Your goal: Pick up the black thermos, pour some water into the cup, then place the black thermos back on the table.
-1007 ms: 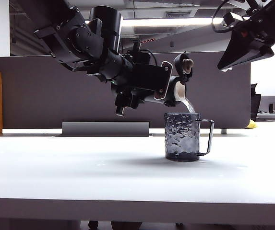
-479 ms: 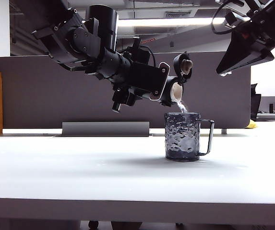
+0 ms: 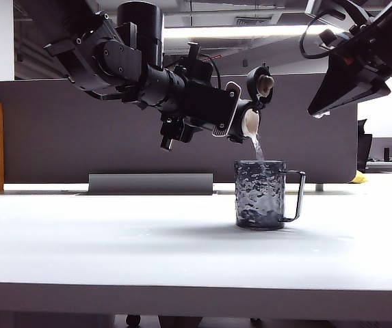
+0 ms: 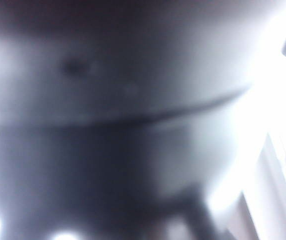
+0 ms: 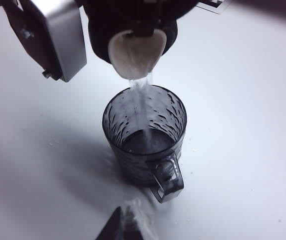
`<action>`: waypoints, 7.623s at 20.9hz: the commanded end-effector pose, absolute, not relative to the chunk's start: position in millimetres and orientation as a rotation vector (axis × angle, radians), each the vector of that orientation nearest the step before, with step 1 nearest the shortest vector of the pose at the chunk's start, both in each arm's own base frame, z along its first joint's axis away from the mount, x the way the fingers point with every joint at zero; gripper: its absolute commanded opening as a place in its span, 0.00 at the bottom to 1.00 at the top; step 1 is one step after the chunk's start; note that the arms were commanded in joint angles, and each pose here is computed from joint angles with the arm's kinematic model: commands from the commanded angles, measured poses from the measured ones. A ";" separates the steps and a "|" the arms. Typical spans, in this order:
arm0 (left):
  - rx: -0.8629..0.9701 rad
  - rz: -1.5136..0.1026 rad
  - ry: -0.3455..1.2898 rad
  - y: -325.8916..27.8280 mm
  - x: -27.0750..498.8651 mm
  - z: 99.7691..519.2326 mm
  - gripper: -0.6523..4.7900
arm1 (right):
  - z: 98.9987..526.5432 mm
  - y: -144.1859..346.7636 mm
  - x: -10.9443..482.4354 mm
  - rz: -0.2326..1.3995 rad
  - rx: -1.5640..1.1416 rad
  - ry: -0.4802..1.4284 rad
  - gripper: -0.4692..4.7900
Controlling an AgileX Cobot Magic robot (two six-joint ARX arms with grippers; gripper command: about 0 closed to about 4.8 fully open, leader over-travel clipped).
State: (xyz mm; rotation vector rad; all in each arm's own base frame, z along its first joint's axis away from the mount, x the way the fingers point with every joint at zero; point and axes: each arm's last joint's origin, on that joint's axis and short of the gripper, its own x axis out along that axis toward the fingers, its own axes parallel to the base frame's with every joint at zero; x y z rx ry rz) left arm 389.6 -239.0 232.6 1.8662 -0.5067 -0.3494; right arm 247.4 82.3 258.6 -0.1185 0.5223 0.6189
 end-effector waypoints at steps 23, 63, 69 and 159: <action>1.877 -0.206 -0.670 -233.4 391.4 259.6 0.11 | 261.1 84.7 246.4 0.690 -0.125 0.502 0.08; 0.191 -0.463 -0.016 -201.4 350.4 266.0 0.11 | 304.0 83.8 230.5 0.697 0.020 0.263 0.08; -0.004 -0.464 0.014 -159.7 315.4 197.2 0.11 | 300.0 124.7 224.8 0.822 -0.009 0.232 0.08; -0.131 -0.774 0.437 -79.1 89.6 135.5 0.11 | 144.9 42.2 88.5 0.371 0.091 0.252 0.08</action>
